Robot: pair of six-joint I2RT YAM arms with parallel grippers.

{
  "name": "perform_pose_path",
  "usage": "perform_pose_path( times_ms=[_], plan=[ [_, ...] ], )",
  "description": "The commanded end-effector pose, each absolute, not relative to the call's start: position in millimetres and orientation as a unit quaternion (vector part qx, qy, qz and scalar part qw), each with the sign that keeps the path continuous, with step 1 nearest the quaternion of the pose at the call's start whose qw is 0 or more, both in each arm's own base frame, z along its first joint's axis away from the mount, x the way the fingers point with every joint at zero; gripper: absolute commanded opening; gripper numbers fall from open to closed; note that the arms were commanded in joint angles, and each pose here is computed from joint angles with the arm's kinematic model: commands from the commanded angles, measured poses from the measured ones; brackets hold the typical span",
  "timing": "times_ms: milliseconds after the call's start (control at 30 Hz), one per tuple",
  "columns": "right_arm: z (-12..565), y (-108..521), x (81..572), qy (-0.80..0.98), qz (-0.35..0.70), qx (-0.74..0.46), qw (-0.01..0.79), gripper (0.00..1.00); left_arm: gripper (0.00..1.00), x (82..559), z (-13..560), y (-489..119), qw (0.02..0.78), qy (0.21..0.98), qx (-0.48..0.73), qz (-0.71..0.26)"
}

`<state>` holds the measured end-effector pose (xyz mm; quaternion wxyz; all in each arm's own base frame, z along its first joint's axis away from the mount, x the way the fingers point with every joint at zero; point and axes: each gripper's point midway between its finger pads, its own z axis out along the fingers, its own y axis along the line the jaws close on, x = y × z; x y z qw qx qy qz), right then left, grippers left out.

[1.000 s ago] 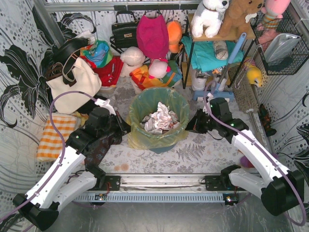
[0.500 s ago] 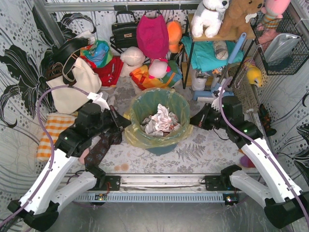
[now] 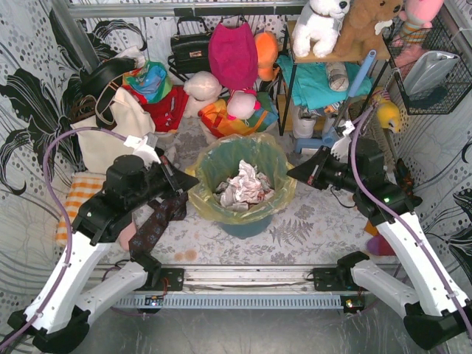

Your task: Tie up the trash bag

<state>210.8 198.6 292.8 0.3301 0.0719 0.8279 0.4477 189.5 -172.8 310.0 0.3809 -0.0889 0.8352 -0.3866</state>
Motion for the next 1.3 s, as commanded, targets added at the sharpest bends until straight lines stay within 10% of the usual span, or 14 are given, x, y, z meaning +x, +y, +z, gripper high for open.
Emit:
perform_pose_path(
  times_ms=[0, 1133, 1267],
  plan=[
    [325, 197, 205, 0.808, 0.466, 0.063, 0.354, 0.0, 0.0, 186, 339, -174, 0.403, 0.812, -0.081, -0.413],
    [320, 170, 207, 0.85, 0.372, 0.066, 0.367, 0.0, 0.0, 200, 349, -184, 0.406, 0.809, -0.068, -0.418],
    [292, 169, 196, 0.874, 0.356, 0.061, 0.326, 0.2, 0.0, 197, 336, -189, 0.386, 0.818, -0.064, -0.422]
  ],
)
